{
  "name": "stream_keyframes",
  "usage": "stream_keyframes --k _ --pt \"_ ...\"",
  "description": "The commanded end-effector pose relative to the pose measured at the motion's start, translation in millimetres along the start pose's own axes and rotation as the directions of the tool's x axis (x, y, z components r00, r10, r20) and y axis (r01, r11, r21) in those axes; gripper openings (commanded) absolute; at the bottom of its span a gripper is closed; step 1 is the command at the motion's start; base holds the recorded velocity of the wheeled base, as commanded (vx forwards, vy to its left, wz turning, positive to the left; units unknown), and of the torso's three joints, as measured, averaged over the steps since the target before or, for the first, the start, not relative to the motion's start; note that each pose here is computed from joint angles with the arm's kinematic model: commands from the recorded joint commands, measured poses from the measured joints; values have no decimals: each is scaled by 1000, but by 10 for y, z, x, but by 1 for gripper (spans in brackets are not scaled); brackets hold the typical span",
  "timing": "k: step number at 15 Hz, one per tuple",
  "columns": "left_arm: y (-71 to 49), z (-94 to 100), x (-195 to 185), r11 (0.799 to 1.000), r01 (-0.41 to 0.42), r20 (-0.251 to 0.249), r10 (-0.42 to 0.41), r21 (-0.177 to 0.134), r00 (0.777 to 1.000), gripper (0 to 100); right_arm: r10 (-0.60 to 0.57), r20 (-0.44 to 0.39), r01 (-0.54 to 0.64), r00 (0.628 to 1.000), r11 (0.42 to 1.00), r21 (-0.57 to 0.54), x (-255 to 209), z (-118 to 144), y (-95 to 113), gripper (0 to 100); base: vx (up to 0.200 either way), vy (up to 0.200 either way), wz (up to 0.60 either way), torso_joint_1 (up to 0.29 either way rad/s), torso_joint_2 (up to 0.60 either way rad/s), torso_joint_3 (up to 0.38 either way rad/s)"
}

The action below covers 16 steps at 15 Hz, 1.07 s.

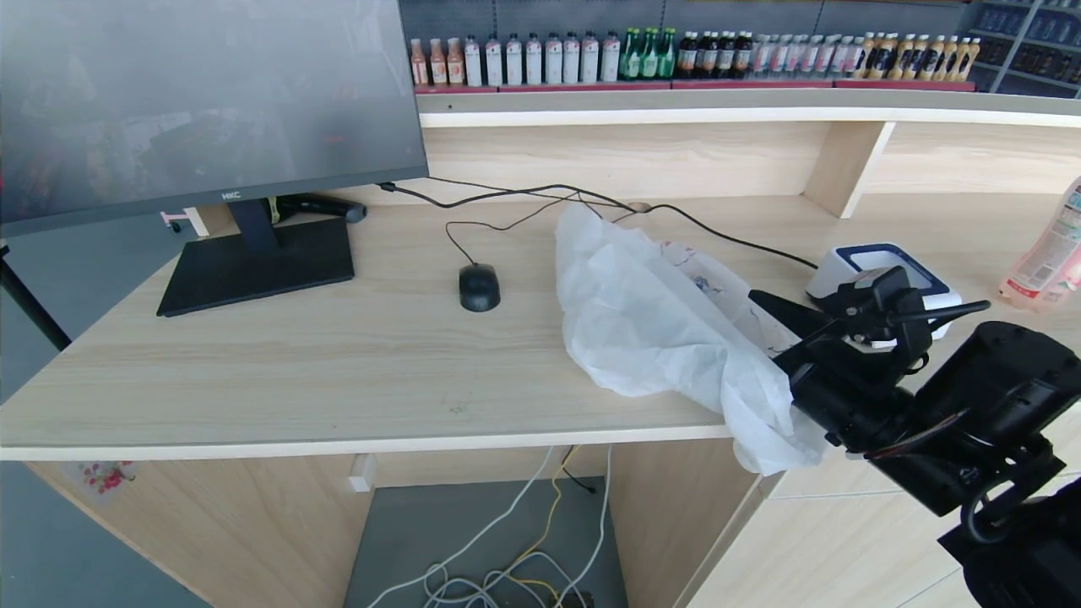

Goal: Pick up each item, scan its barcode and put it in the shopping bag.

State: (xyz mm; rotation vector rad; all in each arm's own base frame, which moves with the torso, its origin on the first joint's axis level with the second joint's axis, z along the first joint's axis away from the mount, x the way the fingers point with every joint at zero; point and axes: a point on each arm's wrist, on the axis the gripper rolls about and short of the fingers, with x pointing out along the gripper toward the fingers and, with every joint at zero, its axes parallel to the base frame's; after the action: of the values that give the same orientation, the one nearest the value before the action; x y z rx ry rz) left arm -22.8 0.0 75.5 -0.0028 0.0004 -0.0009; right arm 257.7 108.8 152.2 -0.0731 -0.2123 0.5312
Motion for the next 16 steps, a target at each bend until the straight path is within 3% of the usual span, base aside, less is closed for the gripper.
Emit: stream_keyframes --k 1,6,11,16 --pt "0 0 0 1000 -1 0 1 0 1000 100 -22 -13 22 1000 1000 -3 -119 16 -48 100 0 0 0 0 0 0" --pt "0 0 0 1000 -1 0 1 0 1000 100 -82 -9 81 997 997 -15 -224 60 -195 100 0 0 0 0 0 0" --pt "0 0 0 1000 1 0 -1 0 1000 100 -82 41 83 996 996 -21 -602 298 -115 100 0 0 0 0 0 0" --pt "0 0 0 1000 -1 0 1 -2 1000 100 -85 98 88 992 996 -29 -629 432 -116 100 0 0 0 0 0 0"
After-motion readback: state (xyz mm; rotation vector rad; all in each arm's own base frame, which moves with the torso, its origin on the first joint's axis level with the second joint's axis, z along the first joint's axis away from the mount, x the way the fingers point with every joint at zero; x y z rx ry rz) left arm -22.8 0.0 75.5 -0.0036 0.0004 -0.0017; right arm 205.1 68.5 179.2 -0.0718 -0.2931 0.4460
